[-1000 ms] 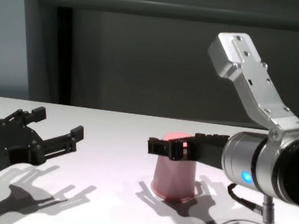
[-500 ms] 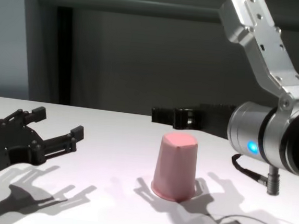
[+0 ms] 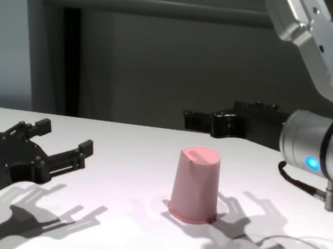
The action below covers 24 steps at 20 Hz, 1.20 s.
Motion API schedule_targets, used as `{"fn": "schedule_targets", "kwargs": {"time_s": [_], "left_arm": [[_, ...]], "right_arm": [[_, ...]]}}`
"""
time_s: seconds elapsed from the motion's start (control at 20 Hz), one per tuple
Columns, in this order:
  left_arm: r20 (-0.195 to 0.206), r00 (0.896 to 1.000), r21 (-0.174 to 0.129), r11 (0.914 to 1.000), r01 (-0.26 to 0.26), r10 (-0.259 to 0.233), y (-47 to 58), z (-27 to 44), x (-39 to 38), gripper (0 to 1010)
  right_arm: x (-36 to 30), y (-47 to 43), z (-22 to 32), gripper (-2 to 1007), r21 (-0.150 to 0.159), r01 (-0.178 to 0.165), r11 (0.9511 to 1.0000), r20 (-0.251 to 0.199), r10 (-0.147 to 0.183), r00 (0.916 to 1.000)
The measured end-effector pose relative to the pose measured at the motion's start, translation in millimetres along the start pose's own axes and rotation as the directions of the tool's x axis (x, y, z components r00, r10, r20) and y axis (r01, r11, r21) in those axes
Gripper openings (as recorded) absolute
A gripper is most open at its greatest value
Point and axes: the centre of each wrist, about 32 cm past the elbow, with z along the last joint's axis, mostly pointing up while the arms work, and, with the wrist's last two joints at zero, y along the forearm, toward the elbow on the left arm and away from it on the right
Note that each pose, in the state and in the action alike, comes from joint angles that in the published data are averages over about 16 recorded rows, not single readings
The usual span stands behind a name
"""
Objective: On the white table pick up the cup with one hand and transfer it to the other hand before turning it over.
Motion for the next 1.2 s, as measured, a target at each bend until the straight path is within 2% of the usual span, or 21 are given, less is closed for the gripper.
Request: {"fn": "schedule_targets", "kwargs": {"time_s": [0.3, 0.5, 0.65, 0.85, 1.2], "left_arm": [[0.000, 1.000, 0.000, 1.0000, 0.000, 0.000, 0.0, 0.0, 0.0, 1001], [0.000, 1.000, 0.000, 1.0000, 0.000, 0.000, 0.0, 0.0, 0.0, 1001], [0.000, 1.000, 0.000, 1.0000, 0.000, 0.000, 0.0, 0.0, 0.0, 1001], [0.000, 1.000, 0.000, 1.0000, 0.000, 0.000, 0.0, 0.0, 0.0, 1001], [0.000, 1.000, 0.000, 1.0000, 0.000, 0.000, 0.0, 0.0, 0.0, 1001]], "right_arm": [[16.4, -6.7, -14.0, 1002, 0.036, -0.010, 0.9993, 0.055, 0.008, 0.9984], [25.2, -10.9, -26.1, 1002, 0.063, 0.003, 0.9980, 0.062, -0.007, 0.9981], [30.2, -13.8, -36.1, 1002, 0.082, 0.026, 0.9963, 0.041, -0.030, 0.9987], [34.9, -17.6, -50.1, 1002, 0.102, 0.070, 0.9923, -0.009, -0.070, 0.9975], [38.8, -24.5, -73.8, 1002, 0.112, 0.149, 0.9825, -0.096, -0.138, 0.9858]]}}
